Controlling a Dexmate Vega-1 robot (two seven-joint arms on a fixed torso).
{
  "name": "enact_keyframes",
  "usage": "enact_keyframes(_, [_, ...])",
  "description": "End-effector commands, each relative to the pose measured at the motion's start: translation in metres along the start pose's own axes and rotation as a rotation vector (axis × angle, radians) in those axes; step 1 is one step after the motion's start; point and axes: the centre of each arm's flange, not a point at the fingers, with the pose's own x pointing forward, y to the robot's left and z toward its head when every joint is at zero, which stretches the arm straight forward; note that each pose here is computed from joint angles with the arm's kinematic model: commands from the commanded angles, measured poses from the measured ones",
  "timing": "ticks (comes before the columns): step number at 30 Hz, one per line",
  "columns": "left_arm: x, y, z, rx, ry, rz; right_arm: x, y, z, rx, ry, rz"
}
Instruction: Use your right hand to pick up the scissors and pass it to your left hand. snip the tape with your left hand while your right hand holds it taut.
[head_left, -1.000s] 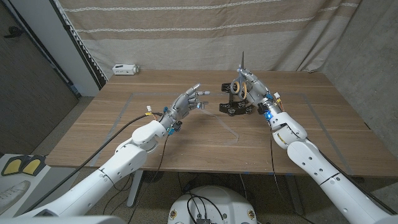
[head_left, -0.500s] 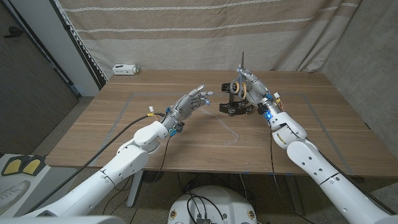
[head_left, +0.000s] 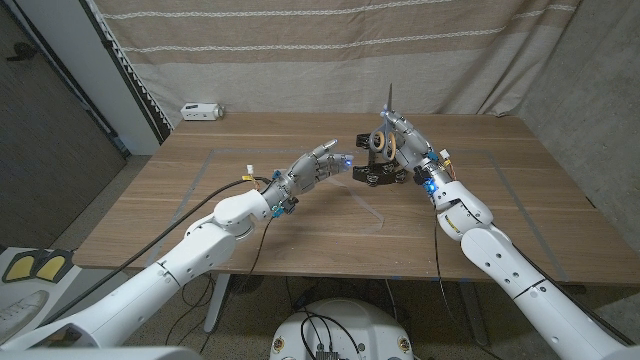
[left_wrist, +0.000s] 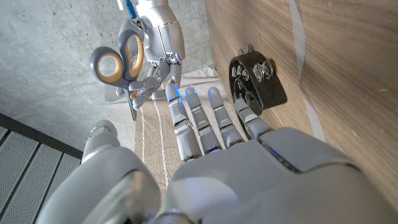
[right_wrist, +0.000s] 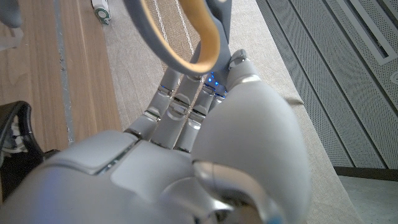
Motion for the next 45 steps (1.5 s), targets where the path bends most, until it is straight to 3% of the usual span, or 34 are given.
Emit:
enact_keyframes(1, [0.003, -0.003, -0.001, 0.0, 0.026, -0.083, -0.004, 0.001, 0.002, 0.0, -0.003, -0.004])
enact_keyframes(29, [0.009, -0.025, -0.01, -0.156, -0.032, -0.159, -0.006, 0.01, -0.001, 0.026, 0.005, 0.029])
enact_keyframes(45, [0.012, -0.024, -0.01, -0.167, -0.053, -0.176, -0.004, 0.014, -0.009, 0.039, 0.018, 0.049])
